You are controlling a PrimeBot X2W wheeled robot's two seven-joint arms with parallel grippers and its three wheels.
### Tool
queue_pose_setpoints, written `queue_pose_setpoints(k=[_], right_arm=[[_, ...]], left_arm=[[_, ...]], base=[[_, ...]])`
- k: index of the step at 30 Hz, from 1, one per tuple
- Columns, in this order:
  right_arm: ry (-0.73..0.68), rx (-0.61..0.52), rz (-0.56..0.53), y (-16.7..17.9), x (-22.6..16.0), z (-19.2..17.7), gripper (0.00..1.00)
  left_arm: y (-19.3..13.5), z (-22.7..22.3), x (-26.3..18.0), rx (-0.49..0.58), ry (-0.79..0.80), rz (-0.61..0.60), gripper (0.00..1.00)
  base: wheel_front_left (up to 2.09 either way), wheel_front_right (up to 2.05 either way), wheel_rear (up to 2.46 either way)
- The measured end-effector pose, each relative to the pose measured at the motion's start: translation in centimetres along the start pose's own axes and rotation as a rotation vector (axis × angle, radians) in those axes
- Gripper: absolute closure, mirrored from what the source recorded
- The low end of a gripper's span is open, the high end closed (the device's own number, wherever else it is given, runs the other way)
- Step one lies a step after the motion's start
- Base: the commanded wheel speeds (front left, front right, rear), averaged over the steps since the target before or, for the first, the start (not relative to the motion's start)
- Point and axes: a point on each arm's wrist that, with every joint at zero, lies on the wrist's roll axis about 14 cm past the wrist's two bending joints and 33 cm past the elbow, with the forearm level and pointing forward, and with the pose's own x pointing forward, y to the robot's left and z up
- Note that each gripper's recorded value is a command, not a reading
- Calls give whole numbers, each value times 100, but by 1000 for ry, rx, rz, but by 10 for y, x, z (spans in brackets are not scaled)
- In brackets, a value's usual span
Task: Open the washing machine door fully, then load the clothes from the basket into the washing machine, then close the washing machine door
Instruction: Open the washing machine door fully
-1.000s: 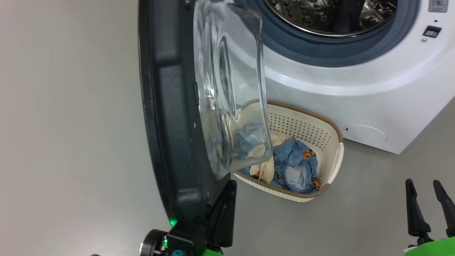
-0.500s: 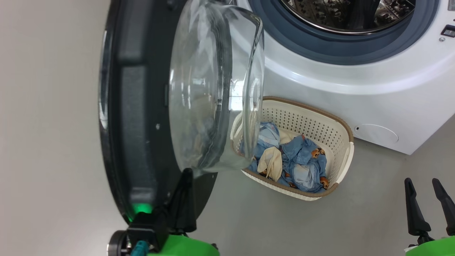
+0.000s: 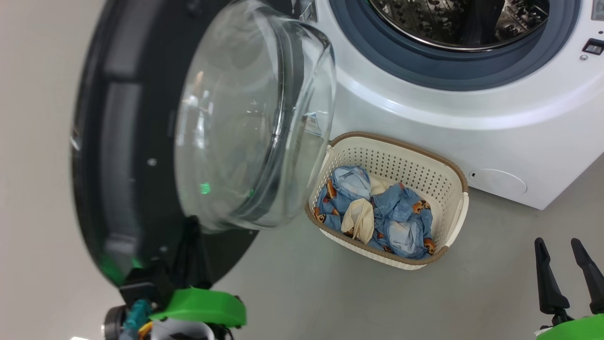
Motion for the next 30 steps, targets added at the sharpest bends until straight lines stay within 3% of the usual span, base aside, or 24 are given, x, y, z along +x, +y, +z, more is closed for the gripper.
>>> queue_pose_setpoints(k=[16,30], right_arm=[[0,-12,-27,-12,-4,1,0],[14,-8,-70,-23,-17,-2,0]], left_arm=[[56,-3,49,19,3,160,100],[85,0,76,42,-4,209,100]], base=[[0,0,0],[0,0,0]])
